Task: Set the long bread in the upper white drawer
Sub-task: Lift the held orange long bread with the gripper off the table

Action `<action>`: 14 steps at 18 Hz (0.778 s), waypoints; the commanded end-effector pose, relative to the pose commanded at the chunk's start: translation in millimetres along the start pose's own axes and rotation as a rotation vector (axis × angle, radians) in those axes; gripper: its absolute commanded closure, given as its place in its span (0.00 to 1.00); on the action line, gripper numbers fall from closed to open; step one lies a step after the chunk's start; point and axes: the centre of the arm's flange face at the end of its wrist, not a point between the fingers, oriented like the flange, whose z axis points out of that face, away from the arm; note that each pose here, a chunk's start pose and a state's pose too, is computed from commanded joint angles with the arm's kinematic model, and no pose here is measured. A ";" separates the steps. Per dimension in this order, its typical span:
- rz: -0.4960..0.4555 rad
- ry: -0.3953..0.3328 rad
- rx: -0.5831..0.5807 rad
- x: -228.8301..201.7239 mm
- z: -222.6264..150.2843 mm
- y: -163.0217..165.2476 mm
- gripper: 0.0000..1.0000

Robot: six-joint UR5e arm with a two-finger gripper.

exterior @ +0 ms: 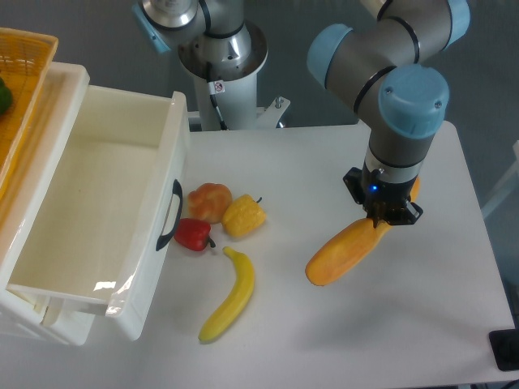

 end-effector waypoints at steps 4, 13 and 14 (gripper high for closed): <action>-0.008 0.000 0.030 -1.3 -1.7 -2.2 1.00; -0.121 -0.043 0.106 33.9 -50.4 -42.7 1.00; -0.127 -0.056 0.116 44.8 -63.9 -50.2 1.00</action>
